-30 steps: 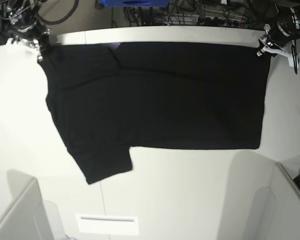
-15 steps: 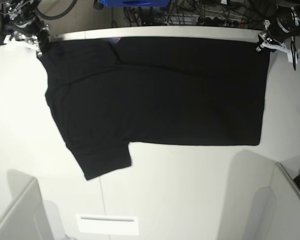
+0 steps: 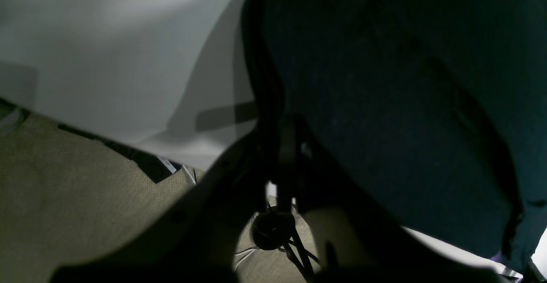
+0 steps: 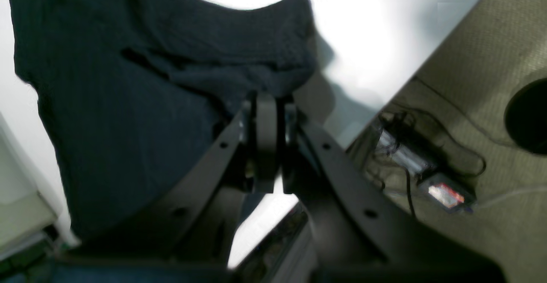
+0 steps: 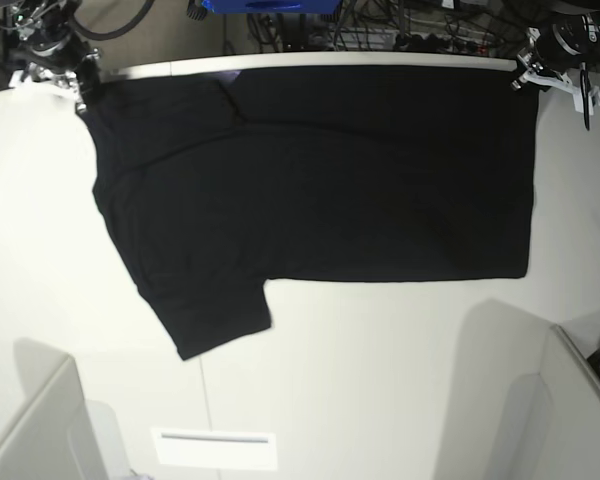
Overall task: Fold the T-shirt properly
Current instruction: 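Drag the shirt by its shoulder edge toward the robot with both grippers, then release the shirt and move both grippers to its side edges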
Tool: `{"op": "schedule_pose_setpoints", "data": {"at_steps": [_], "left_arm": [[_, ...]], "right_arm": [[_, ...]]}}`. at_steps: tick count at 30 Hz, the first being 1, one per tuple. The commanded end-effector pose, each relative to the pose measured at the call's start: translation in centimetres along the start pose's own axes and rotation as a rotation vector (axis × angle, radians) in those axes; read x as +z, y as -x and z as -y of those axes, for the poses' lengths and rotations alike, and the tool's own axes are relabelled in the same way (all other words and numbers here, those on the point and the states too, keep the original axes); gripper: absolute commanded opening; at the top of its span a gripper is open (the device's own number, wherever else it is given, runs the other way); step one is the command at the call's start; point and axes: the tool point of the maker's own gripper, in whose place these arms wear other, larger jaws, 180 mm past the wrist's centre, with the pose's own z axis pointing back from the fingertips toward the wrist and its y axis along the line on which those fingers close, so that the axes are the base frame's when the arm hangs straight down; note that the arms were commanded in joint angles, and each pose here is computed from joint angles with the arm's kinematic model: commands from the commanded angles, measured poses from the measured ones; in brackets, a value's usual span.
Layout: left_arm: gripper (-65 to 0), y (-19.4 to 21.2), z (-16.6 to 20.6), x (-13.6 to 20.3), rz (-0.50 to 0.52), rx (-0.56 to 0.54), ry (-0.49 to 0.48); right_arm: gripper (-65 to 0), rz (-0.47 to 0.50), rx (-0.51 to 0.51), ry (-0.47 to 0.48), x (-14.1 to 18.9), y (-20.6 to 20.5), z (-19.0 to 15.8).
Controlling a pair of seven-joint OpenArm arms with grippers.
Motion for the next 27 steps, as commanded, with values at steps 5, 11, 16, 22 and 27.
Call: {"op": "schedule_pose_setpoints", "data": {"at_steps": [5,11,16,22,27], "left_arm": [[-28.3,-1.1,-1.1,1.2,0.042,0.001,-0.025],[-8.1,-5.3,-4.3,4.8,0.199,0.049,-0.108],[-8.1,-9.1,-4.4,6.2,0.286,0.016,-0.115],[-8.1,-11.6,-1.4,5.1,0.338,-0.013,-0.04],[-8.1,-12.5,1.8,3.0,0.304,-0.079,0.032]], "right_arm": [[-36.2,-0.001,0.013,-0.007,0.6,-0.3,-0.1],[-37.4,0.062,-0.008,0.0,1.2,-2.4,0.2],[-37.2,0.183,0.01,-0.068,1.3,-7.9,-2.7],[-37.8,0.175,0.094,-0.233,-2.0,-12.0,-11.1],[-37.8,0.099,0.171,-0.29,-6.0,-12.0,-17.7]]}}
